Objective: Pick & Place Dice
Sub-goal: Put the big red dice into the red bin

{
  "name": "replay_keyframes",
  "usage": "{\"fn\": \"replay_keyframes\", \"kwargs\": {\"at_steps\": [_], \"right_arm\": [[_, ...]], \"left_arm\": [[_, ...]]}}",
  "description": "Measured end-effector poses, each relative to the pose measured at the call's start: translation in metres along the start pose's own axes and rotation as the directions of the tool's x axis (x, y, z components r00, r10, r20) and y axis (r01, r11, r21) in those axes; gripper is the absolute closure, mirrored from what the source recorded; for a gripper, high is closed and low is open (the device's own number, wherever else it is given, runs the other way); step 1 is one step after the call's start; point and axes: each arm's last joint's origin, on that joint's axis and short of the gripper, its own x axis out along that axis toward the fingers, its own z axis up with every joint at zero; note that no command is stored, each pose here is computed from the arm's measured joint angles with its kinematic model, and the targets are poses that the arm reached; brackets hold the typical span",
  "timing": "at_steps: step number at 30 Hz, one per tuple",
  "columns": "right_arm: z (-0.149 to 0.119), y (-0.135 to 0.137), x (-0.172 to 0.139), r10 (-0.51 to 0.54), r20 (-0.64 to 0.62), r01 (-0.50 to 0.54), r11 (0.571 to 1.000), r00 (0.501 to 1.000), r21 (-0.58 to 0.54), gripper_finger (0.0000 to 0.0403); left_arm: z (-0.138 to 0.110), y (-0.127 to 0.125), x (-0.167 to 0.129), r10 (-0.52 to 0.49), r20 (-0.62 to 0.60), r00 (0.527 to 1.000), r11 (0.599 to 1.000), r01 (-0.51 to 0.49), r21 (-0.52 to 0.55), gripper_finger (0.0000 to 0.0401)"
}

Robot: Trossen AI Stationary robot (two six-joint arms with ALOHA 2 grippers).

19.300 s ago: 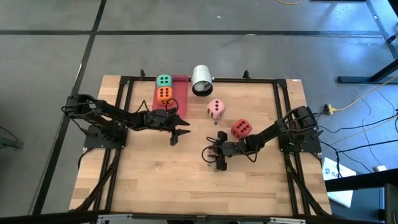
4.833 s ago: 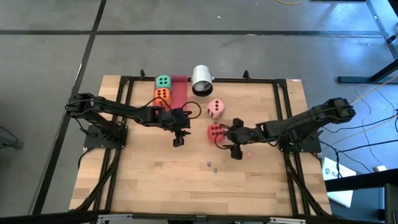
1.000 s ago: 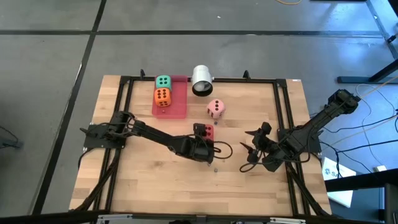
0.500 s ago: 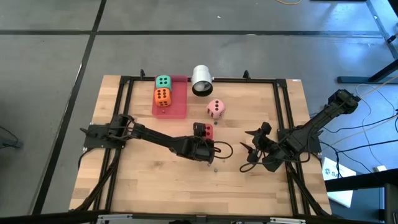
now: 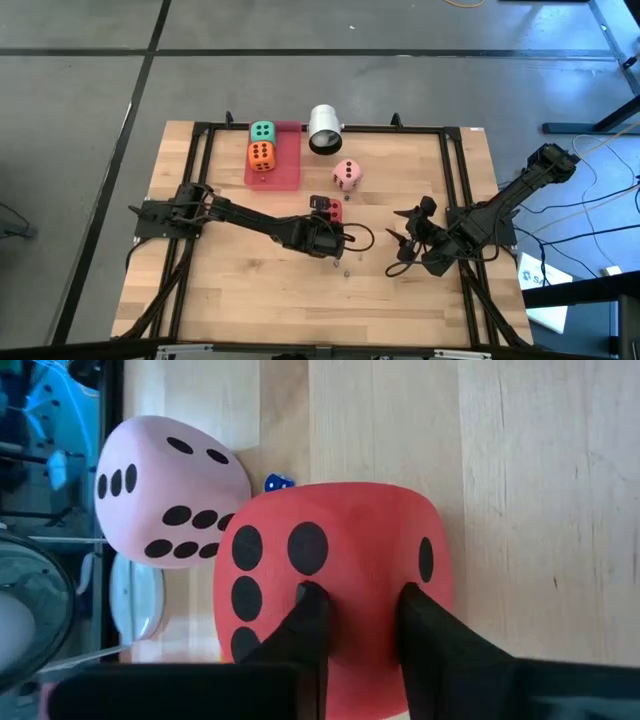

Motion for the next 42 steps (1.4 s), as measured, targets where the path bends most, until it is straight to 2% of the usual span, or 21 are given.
{"fn": "replay_keyframes", "kwargs": {"at_steps": [11,22,33,42], "right_arm": [[0.000,0.000,0.000,0.000,0.000,0.000,1.000,1.000,-0.001,0.0142],[0.000,0.000,0.000,-0.003,0.001,0.003,1.000,1.000,-0.002,0.0142],[0.000,-0.001,0.000,-0.015,0.013,0.015,1.000,1.000,-0.005,0.0142],[0.000,-0.001,0.000,-0.016,0.013,0.016,1.000,1.000,-0.005,0.0142]], "left_arm": [[0.001,0.004,-0.005,-0.006,0.013,1.000,1.000,0.006,-0.006,0.0348],[0.003,0.036,-0.060,-0.008,0.152,0.988,0.998,0.018,-0.068,0.0352],[-0.003,0.049,-0.083,-0.020,0.178,0.984,0.996,0.034,-0.078,0.0363],[-0.009,0.066,-0.110,0.012,0.227,0.974,0.995,0.011,-0.102,0.0380]]}}
